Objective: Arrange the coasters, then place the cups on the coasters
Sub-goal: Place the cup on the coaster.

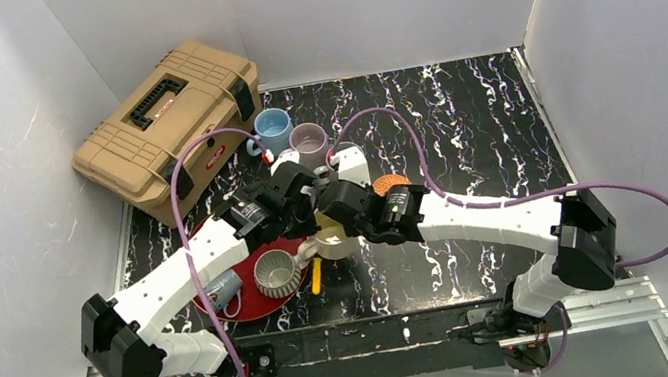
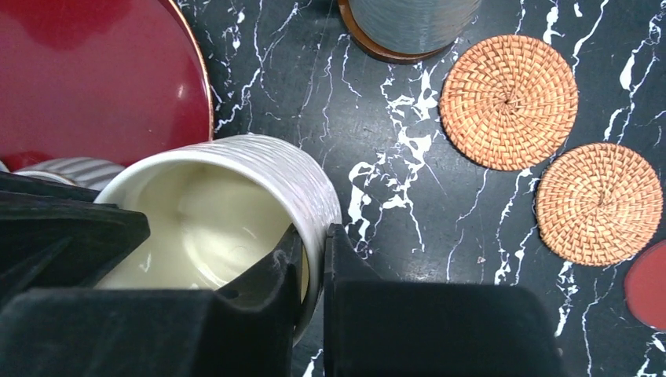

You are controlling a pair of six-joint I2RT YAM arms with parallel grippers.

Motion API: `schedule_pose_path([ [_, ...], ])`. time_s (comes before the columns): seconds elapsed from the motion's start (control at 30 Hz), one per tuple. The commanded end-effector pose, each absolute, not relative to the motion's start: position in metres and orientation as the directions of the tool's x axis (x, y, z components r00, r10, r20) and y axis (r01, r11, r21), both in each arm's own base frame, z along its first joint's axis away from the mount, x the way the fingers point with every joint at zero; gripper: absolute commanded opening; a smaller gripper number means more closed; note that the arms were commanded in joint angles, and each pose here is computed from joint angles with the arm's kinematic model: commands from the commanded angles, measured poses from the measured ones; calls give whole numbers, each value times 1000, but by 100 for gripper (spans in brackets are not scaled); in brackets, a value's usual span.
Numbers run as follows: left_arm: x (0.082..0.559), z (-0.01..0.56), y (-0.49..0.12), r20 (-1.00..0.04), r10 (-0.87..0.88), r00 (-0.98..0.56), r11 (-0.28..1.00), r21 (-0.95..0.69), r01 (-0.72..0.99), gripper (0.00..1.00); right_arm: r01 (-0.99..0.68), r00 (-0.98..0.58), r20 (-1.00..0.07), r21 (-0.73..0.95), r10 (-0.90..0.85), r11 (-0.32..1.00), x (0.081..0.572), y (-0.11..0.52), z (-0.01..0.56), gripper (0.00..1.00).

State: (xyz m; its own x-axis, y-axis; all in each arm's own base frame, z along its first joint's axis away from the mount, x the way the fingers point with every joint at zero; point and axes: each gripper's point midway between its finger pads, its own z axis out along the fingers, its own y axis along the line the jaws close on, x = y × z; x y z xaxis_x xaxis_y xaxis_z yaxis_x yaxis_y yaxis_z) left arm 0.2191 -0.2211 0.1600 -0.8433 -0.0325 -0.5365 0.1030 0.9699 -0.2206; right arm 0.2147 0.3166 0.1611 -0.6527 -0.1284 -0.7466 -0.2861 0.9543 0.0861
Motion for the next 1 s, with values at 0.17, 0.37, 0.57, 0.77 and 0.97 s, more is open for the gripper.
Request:
schedule_pose_path([
  [0.17, 217, 196, -238, -606, -80, -791, 912, -365, 188, 13, -210, -600, -795, 52, -87, 976, 225, 292, 179, 1],
  [0.37, 212, 215, -228, -687, -52, -725, 892, -359, 276, 65, -151, -594, -801, 17, -77, 988, 236, 251, 192, 1],
  [0.57, 216, 238, -191, -746, 36, -665, 939, -203, 279, 98, -52, -616, -785, -37, -61, 998, 252, 191, 192, 1],
  [0.77, 241, 248, -148, -764, 50, -643, 951, -160, 265, 98, 14, -616, -787, -48, -29, 999, 275, 150, 197, 1],
  [0.97, 276, 229, -102, -831, 58, -554, 982, -52, 181, 98, -19, -628, -778, -29, -34, 999, 304, 147, 185, 1],
])
